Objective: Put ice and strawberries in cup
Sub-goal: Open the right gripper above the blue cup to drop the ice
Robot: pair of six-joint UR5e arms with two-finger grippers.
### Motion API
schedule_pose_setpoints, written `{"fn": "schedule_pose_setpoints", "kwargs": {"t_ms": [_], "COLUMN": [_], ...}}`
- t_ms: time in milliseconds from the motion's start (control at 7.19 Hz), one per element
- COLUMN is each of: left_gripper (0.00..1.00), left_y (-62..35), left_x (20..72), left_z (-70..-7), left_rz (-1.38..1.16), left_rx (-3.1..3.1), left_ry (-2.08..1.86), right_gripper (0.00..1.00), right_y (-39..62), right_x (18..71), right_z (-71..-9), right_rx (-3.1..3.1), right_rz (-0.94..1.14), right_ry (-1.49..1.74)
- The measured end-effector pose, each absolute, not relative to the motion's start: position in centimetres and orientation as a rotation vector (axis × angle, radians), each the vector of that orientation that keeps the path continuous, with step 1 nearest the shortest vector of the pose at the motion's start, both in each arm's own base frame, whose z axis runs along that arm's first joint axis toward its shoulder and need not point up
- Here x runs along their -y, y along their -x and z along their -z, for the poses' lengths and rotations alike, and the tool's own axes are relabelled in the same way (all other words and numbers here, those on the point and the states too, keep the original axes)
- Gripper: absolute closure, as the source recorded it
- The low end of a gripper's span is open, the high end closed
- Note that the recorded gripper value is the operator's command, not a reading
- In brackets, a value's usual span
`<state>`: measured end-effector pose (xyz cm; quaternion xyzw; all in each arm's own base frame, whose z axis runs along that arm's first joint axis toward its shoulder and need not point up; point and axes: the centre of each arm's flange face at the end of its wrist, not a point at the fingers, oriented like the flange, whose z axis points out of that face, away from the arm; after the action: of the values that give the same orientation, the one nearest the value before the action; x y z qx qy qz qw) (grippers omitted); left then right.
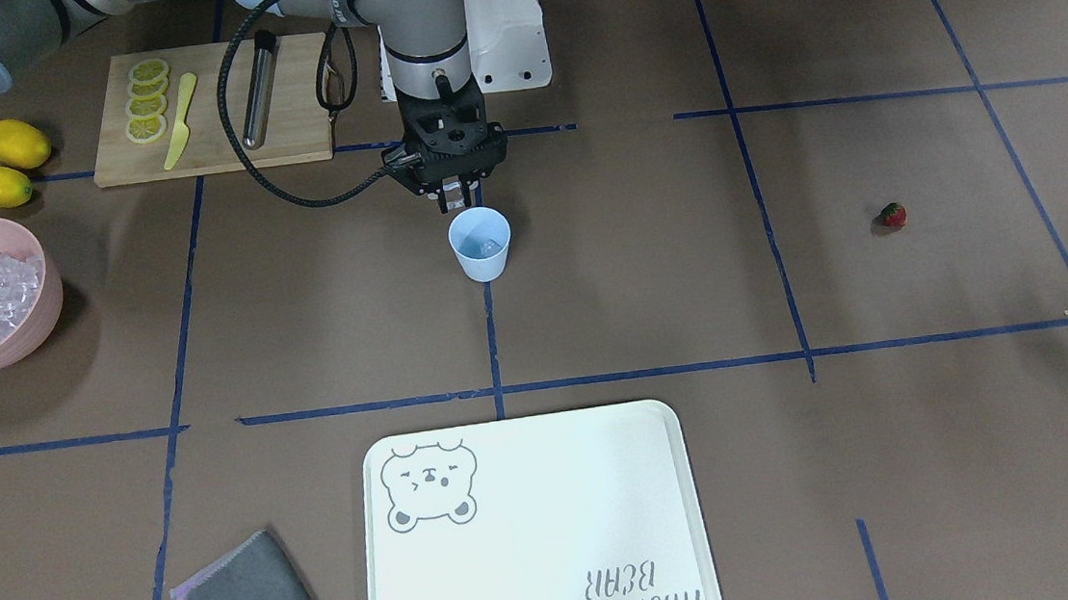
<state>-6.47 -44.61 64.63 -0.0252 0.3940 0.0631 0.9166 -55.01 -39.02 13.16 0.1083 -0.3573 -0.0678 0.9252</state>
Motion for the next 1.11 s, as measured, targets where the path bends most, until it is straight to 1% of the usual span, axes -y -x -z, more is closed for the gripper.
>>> {"fn": "schedule_pose_setpoints", "kwargs": {"t_ms": [278, 417, 556, 695, 834, 1112], "left_gripper": [0.0, 0.0, 0.0, 0.0, 0.0, 0.0], "left_y": [6.4, 6.4, 6.4, 6.4, 6.4, 6.4], "left_x": [44.6, 44.6, 44.5, 44.5, 44.5, 44.5], "left_z": [-64.7, -64.7, -64.7, -64.8, -64.9, -64.9], "left_rz": [-0.13, -0.13, -0.13, -0.129, -0.129, -0.129], "left_rx": [-0.811, -0.811, -0.811, -0.811, -0.811, -0.811], "left_ry": [0.053, 0.054, 0.055, 0.057, 0.058, 0.059], "right_gripper": [1.0, 0.98, 0.7, 0.14, 0.01, 0.01], "right_y": [56.5, 57.1, 57.3, 57.5, 57.5, 57.3], "right_x": [39.2, 39.4, 39.5, 39.6, 39.6, 39.6], "right_z": [-13.6, -13.7, -13.8, -13.8, -13.7, -13.6], "right_rx": [0.722, 0.725, 0.727, 0.727, 0.728, 0.732], "right_rz": [0.136, 0.134, 0.135, 0.139, 0.144, 0.147], "right_ry": [-0.245, -0.253, -0.257, -0.259, -0.262, -0.266]}}
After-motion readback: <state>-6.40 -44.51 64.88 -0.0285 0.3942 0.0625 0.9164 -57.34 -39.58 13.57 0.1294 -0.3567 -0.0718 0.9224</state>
